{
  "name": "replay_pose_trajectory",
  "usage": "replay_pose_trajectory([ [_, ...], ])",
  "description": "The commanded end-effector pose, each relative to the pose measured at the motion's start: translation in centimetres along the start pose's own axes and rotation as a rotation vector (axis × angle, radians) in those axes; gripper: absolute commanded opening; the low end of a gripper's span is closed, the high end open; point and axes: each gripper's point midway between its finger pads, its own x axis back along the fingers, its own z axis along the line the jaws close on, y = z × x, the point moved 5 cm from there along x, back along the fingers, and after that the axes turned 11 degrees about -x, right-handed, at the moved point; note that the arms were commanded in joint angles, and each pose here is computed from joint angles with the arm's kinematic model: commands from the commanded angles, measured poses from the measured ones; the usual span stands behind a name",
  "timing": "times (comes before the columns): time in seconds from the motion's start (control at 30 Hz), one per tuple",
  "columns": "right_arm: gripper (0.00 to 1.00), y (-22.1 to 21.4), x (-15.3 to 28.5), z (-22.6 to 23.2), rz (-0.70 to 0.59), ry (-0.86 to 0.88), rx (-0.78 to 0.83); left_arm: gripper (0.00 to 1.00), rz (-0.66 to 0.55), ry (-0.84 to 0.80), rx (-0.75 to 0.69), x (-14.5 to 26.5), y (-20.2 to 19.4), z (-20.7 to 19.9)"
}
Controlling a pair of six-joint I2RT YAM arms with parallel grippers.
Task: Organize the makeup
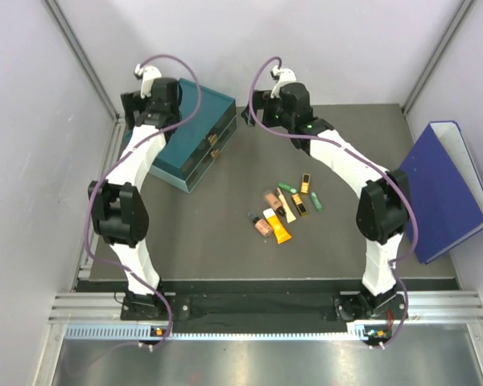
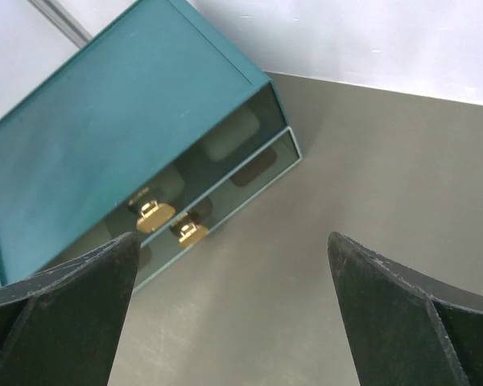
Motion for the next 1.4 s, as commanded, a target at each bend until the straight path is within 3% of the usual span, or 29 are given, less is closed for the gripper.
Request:
replay_pose_trajectory([
  [0.0,1.0,2.0,-1.0,3.0,-0.047,0.112,-0.099,0.99,-0.017,0.047,-0.056,1.0,3.0,2.2],
  [0.2,1.0,1.4,-2.9,4.0,-0.015,0.169,-0.149,0.99,0.026,0.023,-0.108,-0.2,2.1,0.5],
  [0.43,1.0,0.5,-5.2,4.3,0.007,0.186,-0.255,0.99,0.028,-0.287,-0.162,0.0,1.2,-3.2],
  [0.6,1.0,-0.8,-6.9,4.7,0.073,0.231,-0.387,0.98,0.048,-0.379,-0.171,-0.4,0.3,-4.6],
  [0.7,1.0,-2.0,-7.7,4.5,0.127,0.246,-0.47,0.86,0.064,-0.436,-0.145,-0.8,0.0,-4.8],
  [0.8,0.97,-4.0,-8.2,3.4,0.2,0.269,-0.564,0.64,0.093,-0.483,-0.11,-1.4,-0.6,-4.7],
  [0.83,0.91,-4.1,-8.0,3.6,0.215,0.308,-0.614,0.51,0.099,-0.499,-0.097,-1.4,-0.8,-4.7],
  [0.9,0.85,-5.8,-8.0,2.6,0.244,0.315,-0.678,0.38,0.105,-0.545,-0.078,-1.8,-1.0,-4.7],
  [0.93,0.81,-5.8,-7.9,2.7,0.245,0.336,-0.724,0.23,0.108,-0.555,-0.069,-1.9,-1.1,-4.7],
  [1.0,0.76,-7.1,-8.2,2.0,0.276,0.336,-0.795,0.03,0.123,-0.57,-0.069,-2.3,-1.5,-4.9],
  [1.13,0.59,-8.9,-9.0,1.9,0.328,0.397,-0.889,0.0,0.149,-0.586,-0.08,-2.5,-2.4,-5.3],
  [1.37,0.58,-10.8,-10.2,1.3,0.365,0.421,-0.97,0.0,0.174,-0.623,-0.087,-2.4,-3.4,-6.1],
])
